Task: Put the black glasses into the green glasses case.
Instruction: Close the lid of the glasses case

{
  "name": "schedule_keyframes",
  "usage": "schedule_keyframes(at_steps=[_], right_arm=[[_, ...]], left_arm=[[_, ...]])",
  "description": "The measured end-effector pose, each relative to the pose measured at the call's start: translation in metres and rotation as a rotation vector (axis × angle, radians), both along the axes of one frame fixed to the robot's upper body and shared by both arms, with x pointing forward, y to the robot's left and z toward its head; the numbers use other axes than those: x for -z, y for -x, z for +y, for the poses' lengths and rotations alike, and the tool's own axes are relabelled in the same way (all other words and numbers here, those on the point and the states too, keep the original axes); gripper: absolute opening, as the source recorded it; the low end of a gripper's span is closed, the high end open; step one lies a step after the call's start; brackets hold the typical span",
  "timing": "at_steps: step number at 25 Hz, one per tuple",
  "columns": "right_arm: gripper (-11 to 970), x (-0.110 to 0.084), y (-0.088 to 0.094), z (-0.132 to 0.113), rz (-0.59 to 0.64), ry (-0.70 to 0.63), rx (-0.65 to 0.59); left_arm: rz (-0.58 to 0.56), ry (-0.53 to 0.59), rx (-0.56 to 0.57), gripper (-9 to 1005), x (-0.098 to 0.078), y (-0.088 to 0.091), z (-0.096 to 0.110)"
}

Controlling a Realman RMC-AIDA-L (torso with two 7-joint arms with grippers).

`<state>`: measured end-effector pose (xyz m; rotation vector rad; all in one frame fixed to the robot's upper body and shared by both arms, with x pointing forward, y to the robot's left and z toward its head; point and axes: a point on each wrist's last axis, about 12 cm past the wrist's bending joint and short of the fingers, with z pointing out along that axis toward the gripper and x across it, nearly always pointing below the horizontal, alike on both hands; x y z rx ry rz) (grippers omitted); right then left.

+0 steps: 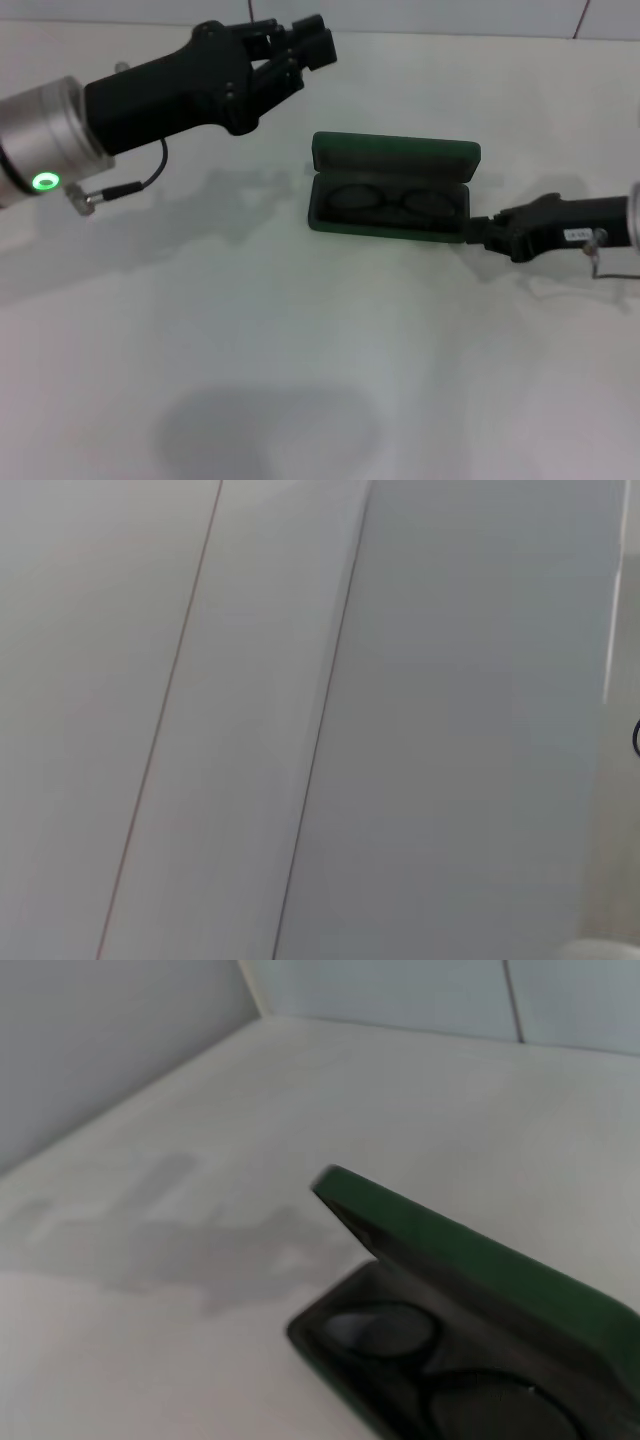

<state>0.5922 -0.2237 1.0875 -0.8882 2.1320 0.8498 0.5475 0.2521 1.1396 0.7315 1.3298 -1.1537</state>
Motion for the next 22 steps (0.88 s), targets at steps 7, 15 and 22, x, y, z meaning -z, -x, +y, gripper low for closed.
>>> schedule_keyframes(at_steps=[7,15,22], right_arm=[[83,-0.004,0.033,-0.028,-0.036,-0.022,-0.032],[94,0.005,0.078,-0.06,-0.07,-0.148,0.029],[103,0.014,0.09,-0.066,-0.046,-0.172,0.049]], left_arm=[[0.04,-0.321,0.017,187,0.004,-0.047,-0.025],[0.089,-0.579,0.022,188,0.009,-0.085,-0.075],[0.054,-0.652,-0.031,285,0.017,-0.09,-0.098]])
